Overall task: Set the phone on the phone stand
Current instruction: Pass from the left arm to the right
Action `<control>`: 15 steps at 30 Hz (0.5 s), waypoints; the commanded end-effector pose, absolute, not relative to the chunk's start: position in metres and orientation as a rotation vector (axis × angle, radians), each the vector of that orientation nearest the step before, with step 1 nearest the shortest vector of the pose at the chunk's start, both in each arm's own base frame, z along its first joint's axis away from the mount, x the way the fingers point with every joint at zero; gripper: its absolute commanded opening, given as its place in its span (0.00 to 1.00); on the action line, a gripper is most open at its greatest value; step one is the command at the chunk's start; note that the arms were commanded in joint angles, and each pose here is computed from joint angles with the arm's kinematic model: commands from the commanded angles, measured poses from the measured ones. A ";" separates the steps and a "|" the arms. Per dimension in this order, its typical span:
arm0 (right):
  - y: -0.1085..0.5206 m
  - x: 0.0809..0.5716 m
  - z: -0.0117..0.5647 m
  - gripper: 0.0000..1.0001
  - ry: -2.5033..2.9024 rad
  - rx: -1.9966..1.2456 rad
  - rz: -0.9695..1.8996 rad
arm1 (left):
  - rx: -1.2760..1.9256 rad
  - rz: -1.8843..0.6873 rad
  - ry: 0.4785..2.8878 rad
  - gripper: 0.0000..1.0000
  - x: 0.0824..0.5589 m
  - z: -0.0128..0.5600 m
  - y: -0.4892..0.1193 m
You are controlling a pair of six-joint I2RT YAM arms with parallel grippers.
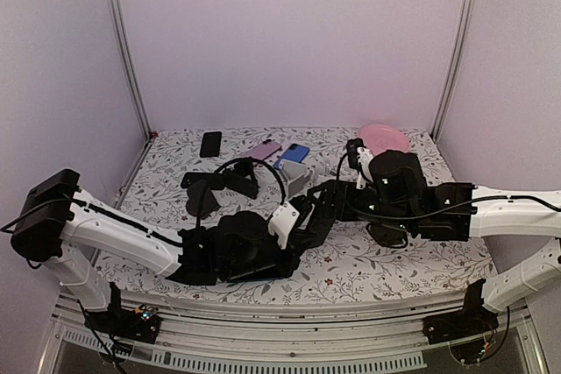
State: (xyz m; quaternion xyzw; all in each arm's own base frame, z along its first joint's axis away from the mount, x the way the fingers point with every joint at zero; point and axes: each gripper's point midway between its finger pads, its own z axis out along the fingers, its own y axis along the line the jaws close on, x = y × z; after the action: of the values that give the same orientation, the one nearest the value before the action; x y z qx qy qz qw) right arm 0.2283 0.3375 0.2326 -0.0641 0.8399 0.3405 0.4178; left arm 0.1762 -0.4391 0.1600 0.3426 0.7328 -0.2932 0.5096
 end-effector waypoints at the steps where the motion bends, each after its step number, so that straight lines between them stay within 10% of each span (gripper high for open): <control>1: 0.331 0.234 0.251 0.28 2.084 -0.062 0.856 | 0.812 -0.734 1.653 0.01 0.172 0.194 -0.449; 15: 0.285 0.242 0.269 0.25 2.022 0.004 0.767 | 0.765 -0.769 1.650 0.64 0.179 0.204 -0.467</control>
State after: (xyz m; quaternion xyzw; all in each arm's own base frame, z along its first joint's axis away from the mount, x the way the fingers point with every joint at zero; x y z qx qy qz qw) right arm 0.2328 0.3107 0.2442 -0.0290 0.8455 0.3129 0.4317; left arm 0.1795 -0.4581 0.2005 0.3282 0.7036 -0.3161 0.5452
